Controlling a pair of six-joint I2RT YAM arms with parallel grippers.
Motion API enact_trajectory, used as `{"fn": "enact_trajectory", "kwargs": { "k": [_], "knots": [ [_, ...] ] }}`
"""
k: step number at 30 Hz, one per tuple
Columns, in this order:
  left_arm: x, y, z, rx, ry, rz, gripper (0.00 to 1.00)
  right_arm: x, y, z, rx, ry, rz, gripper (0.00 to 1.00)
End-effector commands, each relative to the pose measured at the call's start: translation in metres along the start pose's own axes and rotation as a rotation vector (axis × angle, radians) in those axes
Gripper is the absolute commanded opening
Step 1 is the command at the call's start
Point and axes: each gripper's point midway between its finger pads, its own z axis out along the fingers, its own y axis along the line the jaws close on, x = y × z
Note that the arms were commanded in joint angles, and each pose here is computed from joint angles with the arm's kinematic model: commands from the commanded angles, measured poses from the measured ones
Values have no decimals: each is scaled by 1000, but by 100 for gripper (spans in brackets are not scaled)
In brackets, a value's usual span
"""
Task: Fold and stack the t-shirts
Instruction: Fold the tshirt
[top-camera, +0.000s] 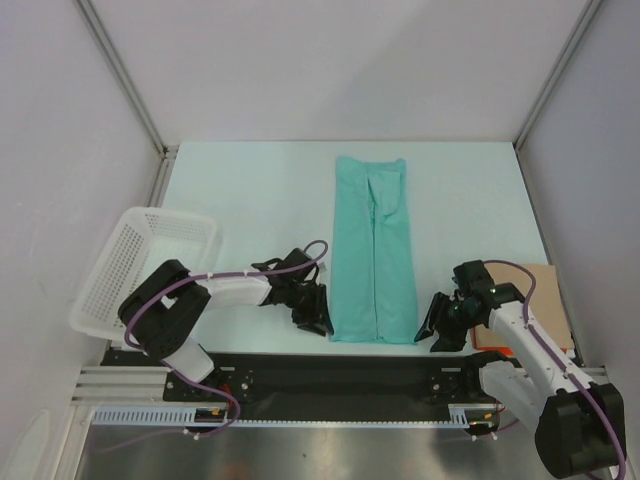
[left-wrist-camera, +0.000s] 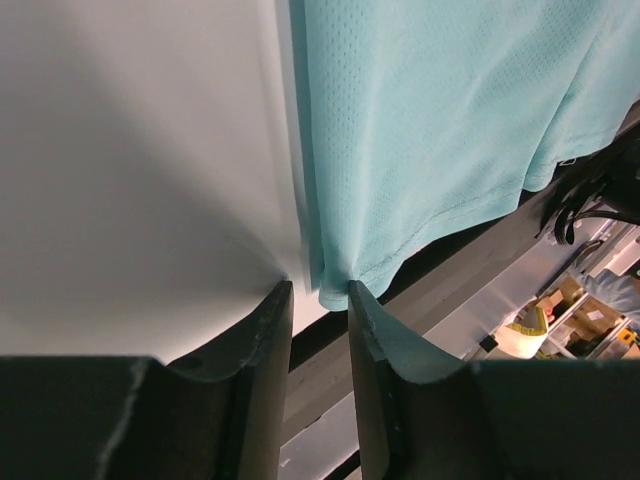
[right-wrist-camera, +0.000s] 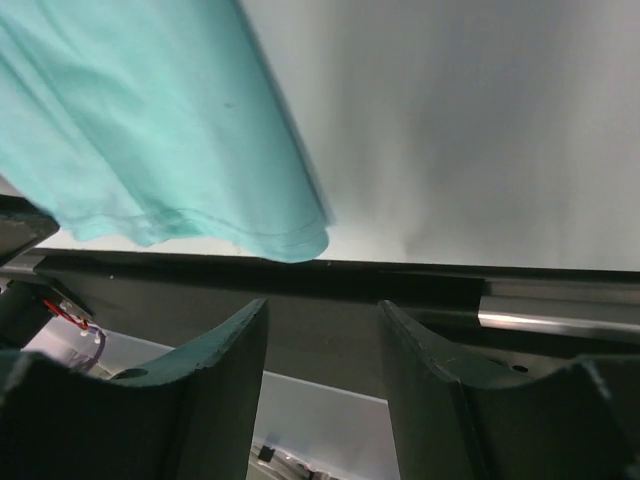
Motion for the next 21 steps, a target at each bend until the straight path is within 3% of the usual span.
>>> {"fn": "enact_trajectory", "kwargs": {
  "k": [1, 8, 12, 21],
  "knots": [
    [-4, -7, 0, 27, -31, -5, 34, -6, 2, 9, -20, -27, 31, 53],
    [-2, -9, 6, 51, -13, -27, 34, -14, 0, 24, -29, -40, 15, 53],
    [-2, -11, 8, 62, -5, -29, 43, -21, 4, 24, -47, -73, 9, 53],
    [5, -4, 15, 46, 16, -58, 41, -20, 4, 34, -57, -42, 25, 53]
  ]
}}
